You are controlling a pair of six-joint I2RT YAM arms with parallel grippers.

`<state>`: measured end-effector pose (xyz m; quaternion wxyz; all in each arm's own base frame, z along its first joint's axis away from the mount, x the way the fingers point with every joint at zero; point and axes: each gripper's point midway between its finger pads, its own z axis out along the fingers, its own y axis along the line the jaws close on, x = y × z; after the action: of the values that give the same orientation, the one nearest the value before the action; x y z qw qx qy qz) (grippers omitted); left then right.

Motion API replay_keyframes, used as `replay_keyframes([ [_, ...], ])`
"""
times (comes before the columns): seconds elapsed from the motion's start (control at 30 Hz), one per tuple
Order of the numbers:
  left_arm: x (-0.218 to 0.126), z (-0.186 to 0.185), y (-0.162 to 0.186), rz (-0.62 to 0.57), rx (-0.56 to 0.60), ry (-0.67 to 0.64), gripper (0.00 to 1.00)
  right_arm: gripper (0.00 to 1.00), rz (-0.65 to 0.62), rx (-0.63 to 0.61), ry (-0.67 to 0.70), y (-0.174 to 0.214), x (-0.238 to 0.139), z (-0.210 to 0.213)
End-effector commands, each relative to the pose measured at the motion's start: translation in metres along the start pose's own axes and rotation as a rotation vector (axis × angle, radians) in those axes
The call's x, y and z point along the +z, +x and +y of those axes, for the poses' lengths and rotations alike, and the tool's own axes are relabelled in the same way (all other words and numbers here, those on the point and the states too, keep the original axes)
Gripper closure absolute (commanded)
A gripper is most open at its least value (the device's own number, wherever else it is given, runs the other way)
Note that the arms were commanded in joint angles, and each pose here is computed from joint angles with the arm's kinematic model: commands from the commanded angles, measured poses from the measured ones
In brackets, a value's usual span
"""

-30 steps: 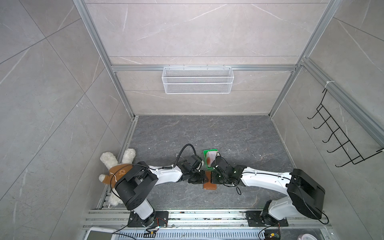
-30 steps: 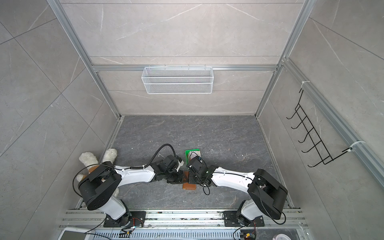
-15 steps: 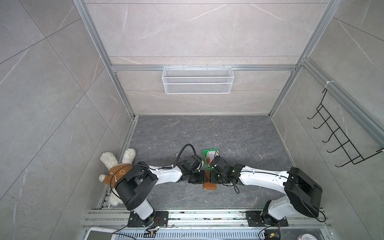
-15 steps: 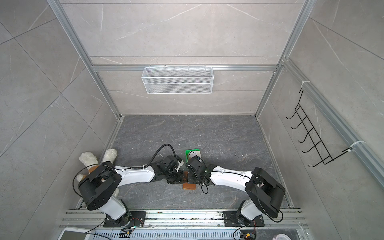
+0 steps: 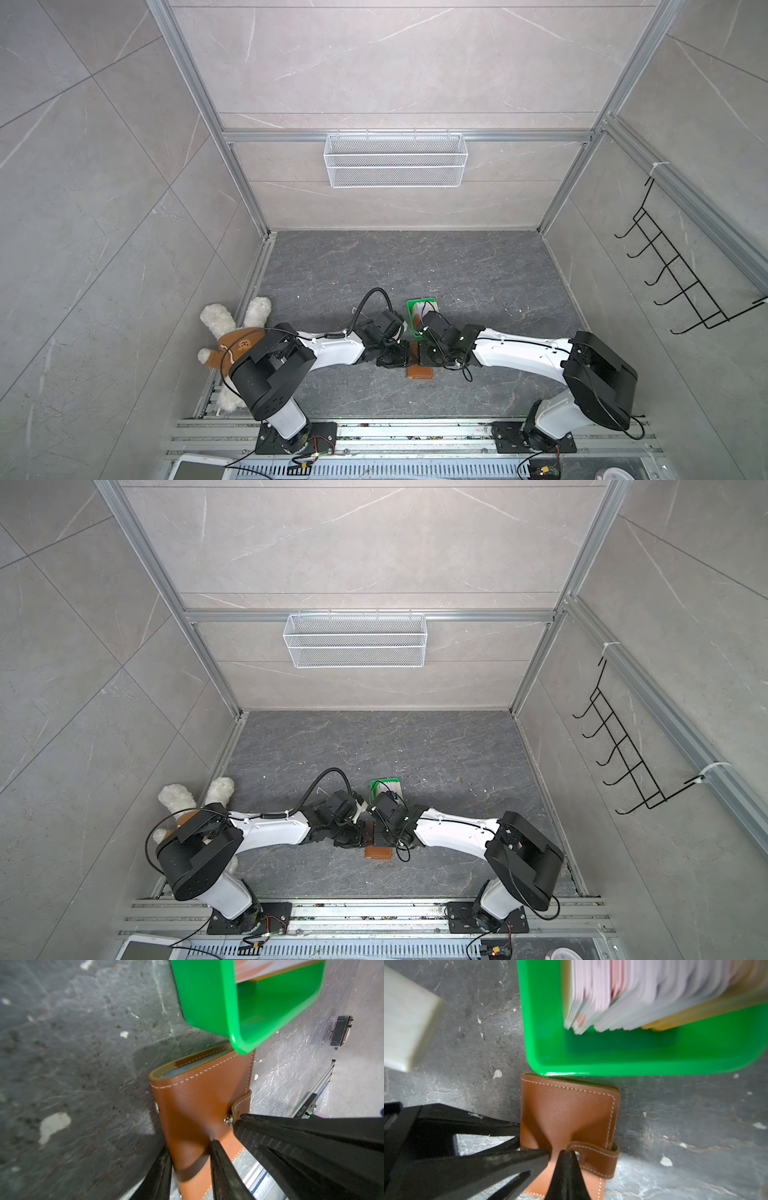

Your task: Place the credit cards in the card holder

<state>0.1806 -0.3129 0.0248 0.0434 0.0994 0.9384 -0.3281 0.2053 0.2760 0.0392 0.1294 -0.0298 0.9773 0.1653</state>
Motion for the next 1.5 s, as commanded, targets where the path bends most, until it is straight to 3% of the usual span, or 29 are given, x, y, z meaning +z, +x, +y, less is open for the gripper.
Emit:
replay_keyframes([
  [0.0,0.007,0.020,0.017,0.050,-0.036,-0.061,0.66,1.00,0.097,-0.034,0.063,0.024,0.012,-0.012],
  [0.4,0.005,0.020,0.018,0.044,-0.038,-0.061,0.67,1.00,0.111,-0.024,0.110,0.027,0.018,-0.021],
  [0.57,0.005,0.021,0.018,0.040,-0.041,-0.064,0.67,0.99,0.065,-0.028,0.038,0.019,0.009,-0.007],
  [0.67,0.005,0.022,0.019,0.040,-0.043,-0.066,0.67,0.90,0.042,-0.032,-0.029,0.014,0.001,0.005],
  [0.9,0.000,0.022,0.019,0.020,-0.049,-0.062,0.67,0.80,-0.030,-0.045,-0.190,0.009,-0.020,0.025],
  [1.3,-0.016,0.015,0.013,-0.037,-0.039,-0.046,0.67,0.59,-0.220,-0.102,-0.283,-0.007,-0.073,0.024],
  [1.47,-0.019,0.014,0.010,-0.055,-0.041,-0.051,0.67,0.39,-0.298,-0.127,-0.310,-0.012,-0.093,0.020],
])
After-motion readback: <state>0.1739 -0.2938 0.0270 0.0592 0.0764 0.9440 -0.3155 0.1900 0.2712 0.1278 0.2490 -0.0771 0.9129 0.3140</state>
